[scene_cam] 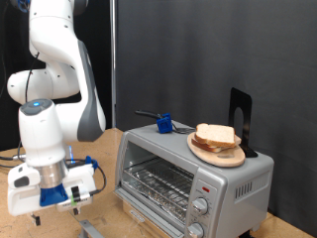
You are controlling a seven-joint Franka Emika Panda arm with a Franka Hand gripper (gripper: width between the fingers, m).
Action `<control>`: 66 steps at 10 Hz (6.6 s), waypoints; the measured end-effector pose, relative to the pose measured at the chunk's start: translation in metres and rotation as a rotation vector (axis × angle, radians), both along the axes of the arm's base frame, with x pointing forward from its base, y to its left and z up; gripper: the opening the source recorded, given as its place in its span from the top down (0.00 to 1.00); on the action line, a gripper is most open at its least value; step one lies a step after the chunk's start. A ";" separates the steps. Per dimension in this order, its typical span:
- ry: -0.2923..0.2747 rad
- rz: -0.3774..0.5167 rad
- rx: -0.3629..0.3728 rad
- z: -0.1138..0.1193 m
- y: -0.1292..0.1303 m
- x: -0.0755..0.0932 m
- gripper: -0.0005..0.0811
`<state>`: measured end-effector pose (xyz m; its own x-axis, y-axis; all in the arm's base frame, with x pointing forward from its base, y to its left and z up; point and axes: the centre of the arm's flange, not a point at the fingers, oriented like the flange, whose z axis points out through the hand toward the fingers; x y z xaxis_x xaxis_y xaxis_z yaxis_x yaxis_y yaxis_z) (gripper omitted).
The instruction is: Make a piece of toast with the oven
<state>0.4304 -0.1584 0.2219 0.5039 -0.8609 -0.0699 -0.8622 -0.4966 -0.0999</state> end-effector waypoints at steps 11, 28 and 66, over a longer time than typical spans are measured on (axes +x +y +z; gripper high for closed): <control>-0.188 0.167 0.458 0.121 0.018 -0.016 0.00; -0.275 0.981 0.323 0.253 0.156 -0.016 0.00; -0.347 1.041 0.032 0.186 0.332 -0.038 0.00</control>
